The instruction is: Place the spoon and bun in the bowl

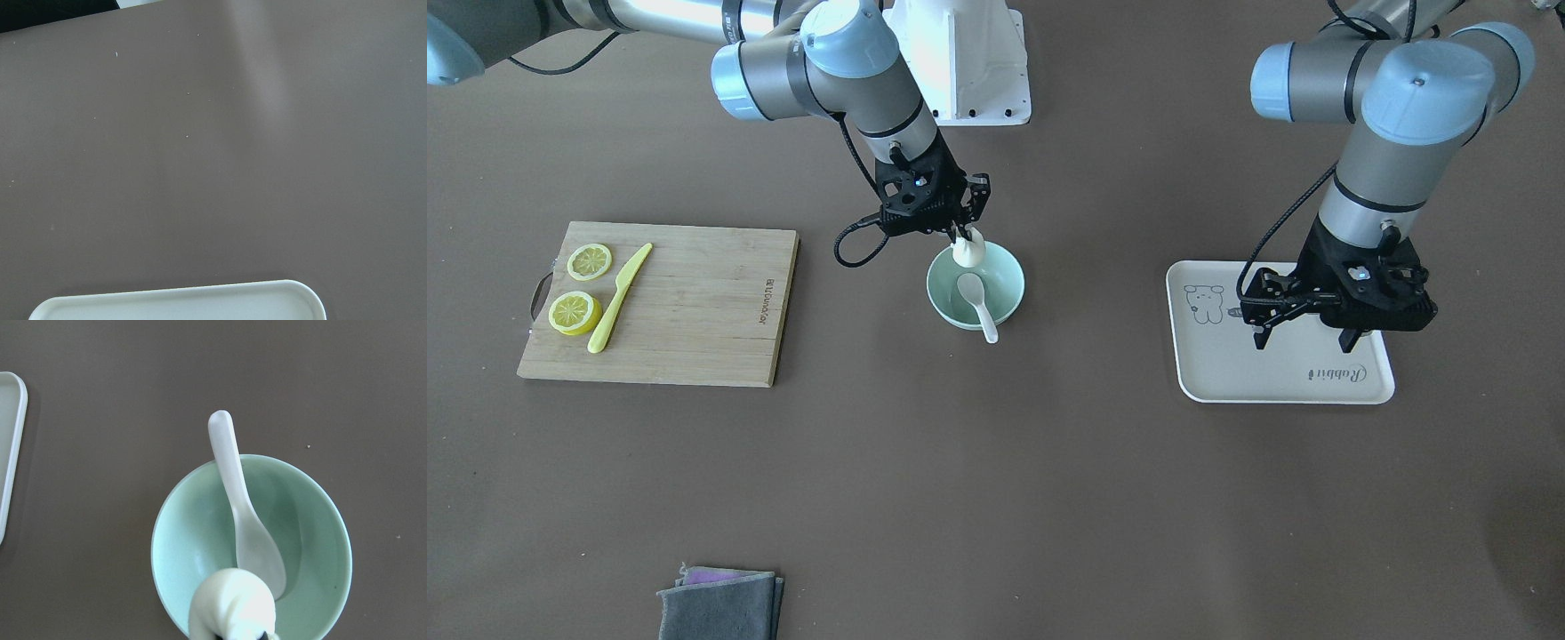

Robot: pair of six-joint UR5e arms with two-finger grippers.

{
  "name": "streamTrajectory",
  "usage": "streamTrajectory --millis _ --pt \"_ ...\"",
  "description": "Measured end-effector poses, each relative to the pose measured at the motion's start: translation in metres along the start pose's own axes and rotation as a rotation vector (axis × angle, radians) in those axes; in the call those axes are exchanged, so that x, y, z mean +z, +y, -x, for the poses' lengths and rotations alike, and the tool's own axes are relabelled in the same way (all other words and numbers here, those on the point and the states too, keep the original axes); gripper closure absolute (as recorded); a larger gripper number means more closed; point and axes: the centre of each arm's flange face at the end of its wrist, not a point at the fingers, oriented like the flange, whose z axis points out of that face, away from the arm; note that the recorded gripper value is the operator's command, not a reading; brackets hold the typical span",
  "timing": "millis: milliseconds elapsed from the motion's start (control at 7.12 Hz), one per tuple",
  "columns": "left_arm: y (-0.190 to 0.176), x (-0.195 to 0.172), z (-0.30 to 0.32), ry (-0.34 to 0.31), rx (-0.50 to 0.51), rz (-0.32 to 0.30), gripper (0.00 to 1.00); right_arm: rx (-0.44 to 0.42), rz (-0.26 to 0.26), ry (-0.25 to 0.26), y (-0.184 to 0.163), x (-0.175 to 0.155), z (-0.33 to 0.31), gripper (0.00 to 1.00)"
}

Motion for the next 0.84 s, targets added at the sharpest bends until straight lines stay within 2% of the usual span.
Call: streamTrajectory --millis 421,702,842 --pt "0.004 0.005 0.004 -0.009 -0.002 0.009 0.02 0.035 -0.014 -0.001 -0.013 -0.01 0.001 0.0" --pt "0.005 0.004 0.003 -0.008 0.001 0.007 0.02 0.039 0.019 0.063 -0.038 -0.036 -0.031 0.0" --pt "0.006 -0.002 0.003 -0.002 0.002 0.0 0.02 -0.016 0.052 0.109 -0.046 -0.061 -0.072 0.0"
